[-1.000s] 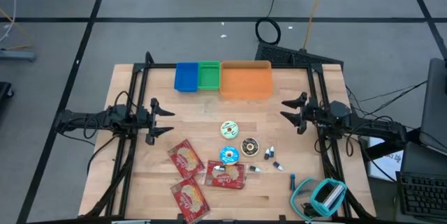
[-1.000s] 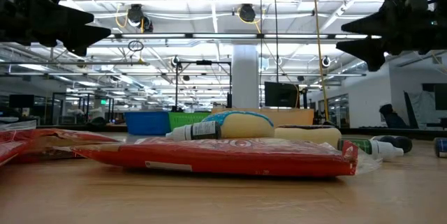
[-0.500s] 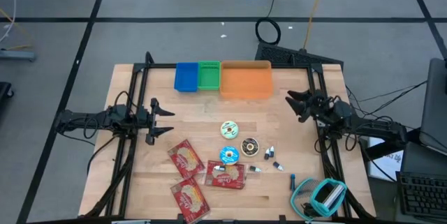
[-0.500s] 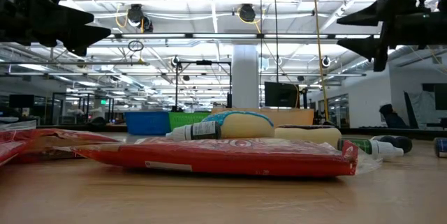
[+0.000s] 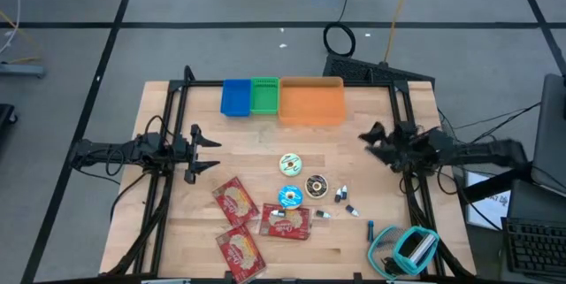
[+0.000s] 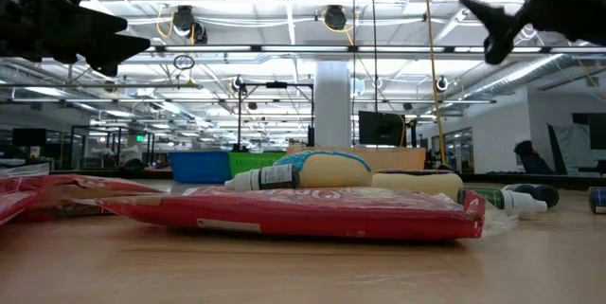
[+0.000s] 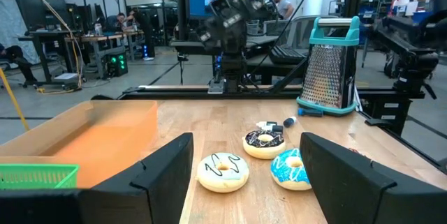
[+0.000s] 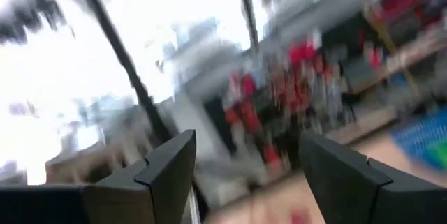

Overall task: Pick & Place Food Item
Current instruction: Put the blue food coloring bottle into the blue bin

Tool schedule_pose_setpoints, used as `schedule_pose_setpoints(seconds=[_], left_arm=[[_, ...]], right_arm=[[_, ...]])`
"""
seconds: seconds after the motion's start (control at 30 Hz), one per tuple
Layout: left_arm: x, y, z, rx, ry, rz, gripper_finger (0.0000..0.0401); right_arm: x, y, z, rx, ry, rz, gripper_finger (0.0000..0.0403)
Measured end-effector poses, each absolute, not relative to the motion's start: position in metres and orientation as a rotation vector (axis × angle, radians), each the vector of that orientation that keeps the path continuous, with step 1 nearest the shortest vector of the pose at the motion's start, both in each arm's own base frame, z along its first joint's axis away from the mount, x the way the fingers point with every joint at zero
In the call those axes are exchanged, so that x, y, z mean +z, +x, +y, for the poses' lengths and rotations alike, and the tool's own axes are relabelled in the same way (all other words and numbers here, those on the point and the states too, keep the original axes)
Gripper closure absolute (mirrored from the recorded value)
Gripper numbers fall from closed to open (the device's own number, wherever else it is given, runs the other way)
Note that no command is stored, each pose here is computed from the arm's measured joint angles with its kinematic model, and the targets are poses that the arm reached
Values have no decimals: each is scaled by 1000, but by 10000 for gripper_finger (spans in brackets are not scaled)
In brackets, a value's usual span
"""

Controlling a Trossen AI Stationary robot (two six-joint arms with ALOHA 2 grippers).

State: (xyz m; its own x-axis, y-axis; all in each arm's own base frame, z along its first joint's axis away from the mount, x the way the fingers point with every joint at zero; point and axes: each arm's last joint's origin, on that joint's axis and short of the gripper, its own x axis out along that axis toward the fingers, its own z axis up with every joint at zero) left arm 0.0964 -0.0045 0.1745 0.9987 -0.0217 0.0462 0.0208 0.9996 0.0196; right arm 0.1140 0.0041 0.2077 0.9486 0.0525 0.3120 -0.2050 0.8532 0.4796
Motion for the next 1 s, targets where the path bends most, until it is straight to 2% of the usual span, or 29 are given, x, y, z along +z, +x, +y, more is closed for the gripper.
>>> schedule_pose_setpoints(seconds=[0.17,0.43,0.57,0.7,0.83,1.0], left_arm=[[174,96,-5,-22,19,-46,134],[174,96,-5,-22,19,-45,134],[174,96,-5,-21,19,-45,134],[174,96,-5,-21,19,-45,134],[174,96,-5,-22,19,-45,134],[174,96,-5,-22,19,-45,134]], right_arm=[[253,148,30,201,463,-19,161],[297,217,94,111,418,682,161],[292,248,125,11,449,1060,161],[277,270,146,-4,671,1367,163],[248,280,166,-55,857,1581,181],[224,278,177,-237,952,1769,208]])
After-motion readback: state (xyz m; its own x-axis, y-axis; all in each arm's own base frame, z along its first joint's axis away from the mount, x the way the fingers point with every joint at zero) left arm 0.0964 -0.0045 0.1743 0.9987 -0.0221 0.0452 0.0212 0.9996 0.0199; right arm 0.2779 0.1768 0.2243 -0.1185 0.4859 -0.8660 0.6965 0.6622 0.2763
